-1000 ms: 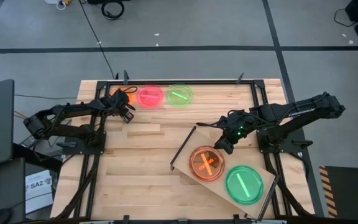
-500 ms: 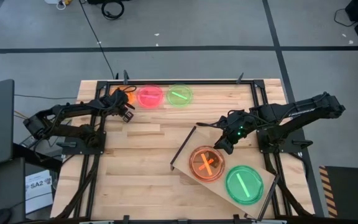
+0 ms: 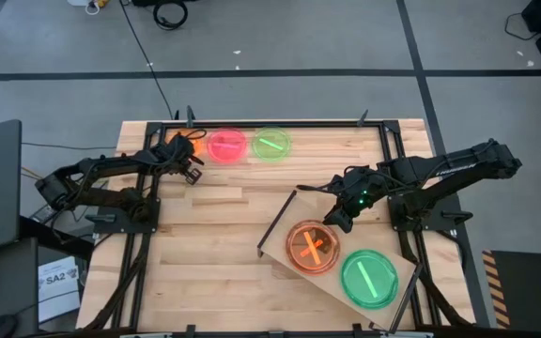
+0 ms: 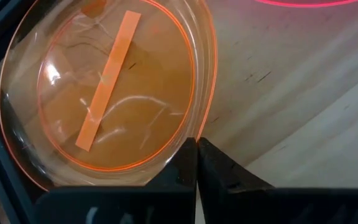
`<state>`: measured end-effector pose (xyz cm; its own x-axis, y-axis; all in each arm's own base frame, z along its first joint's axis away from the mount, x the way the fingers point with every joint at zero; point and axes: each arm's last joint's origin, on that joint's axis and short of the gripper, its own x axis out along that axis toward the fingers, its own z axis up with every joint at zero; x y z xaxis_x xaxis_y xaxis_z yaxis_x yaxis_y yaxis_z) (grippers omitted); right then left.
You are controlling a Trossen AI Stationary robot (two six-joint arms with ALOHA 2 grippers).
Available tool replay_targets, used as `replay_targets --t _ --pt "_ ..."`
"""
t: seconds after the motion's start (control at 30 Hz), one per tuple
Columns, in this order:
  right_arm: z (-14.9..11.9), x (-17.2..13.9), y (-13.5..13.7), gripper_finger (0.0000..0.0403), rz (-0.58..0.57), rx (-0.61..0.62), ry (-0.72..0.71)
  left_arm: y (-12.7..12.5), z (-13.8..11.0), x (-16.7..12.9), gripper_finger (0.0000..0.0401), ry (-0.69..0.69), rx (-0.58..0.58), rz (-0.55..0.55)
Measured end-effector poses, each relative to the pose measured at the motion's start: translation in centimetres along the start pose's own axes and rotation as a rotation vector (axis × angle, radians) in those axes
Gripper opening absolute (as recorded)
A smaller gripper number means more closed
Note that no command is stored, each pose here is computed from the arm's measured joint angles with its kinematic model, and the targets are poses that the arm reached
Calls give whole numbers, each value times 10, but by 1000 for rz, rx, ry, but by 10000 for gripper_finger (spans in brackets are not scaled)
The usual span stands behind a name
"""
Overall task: Place and stack plates onto a shelf
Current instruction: Stack the transparent orange plate on the transparent green plate on the shelf
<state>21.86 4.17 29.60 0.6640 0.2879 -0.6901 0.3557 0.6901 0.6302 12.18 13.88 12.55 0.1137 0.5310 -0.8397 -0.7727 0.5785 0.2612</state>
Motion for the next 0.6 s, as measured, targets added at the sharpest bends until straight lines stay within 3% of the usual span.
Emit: replay_targets --t 0.6 --pt "0 0 0 117 1 0 1 -9 24 -22 5 49 74 -34"
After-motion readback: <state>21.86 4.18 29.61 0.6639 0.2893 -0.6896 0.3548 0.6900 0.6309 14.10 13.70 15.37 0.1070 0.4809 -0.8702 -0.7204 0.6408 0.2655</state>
